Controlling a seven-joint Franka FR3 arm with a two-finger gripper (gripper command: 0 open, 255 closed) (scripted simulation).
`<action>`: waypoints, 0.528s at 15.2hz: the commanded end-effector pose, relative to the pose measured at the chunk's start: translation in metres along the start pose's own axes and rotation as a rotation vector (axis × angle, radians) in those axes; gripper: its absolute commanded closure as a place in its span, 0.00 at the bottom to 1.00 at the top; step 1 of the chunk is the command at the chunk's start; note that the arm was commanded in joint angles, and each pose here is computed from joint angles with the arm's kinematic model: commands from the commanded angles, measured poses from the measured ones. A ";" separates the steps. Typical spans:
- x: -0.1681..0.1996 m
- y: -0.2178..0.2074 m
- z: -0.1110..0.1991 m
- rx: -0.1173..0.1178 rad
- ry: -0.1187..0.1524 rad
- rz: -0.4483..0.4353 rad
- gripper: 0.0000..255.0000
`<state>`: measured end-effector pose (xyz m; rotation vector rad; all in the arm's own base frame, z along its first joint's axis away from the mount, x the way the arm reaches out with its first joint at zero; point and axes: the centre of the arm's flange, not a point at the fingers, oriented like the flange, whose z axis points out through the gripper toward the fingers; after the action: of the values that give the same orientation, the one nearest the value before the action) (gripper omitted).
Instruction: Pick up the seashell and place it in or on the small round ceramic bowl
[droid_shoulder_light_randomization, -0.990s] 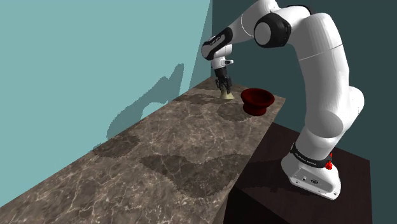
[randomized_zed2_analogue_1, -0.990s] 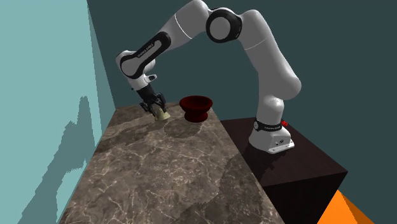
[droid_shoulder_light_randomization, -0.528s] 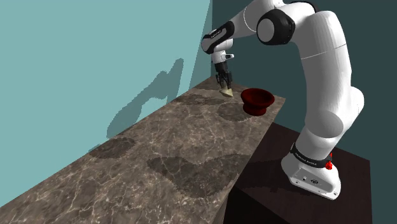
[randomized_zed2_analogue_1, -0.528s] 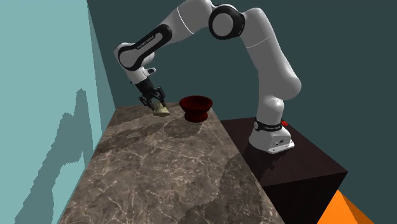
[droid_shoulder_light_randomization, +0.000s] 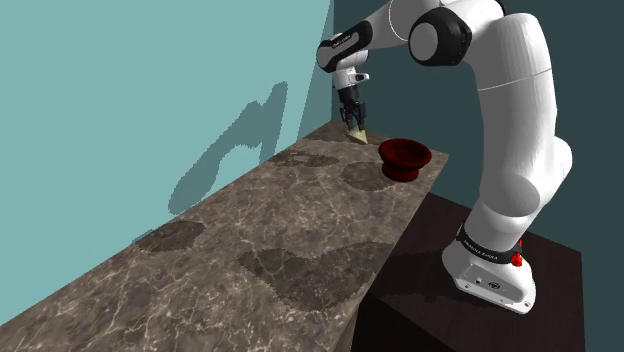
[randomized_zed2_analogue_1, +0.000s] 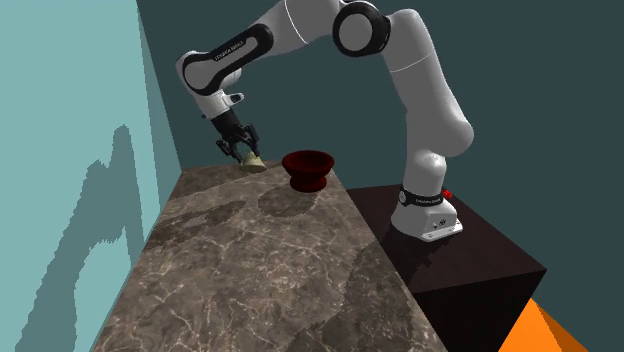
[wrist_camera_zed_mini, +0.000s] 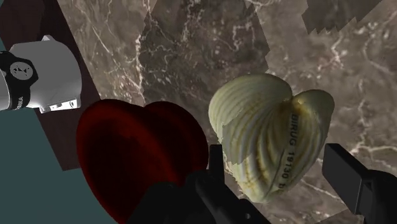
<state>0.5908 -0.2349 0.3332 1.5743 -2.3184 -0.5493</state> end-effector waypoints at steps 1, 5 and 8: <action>0.001 0.004 -0.010 0.000 0.000 0.000 1.00; 0.001 0.014 -0.029 0.000 0.000 0.000 1.00; 0.001 0.021 -0.043 0.000 0.000 0.000 1.00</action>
<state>0.5916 -0.2352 0.3755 1.5745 -2.3185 -0.5492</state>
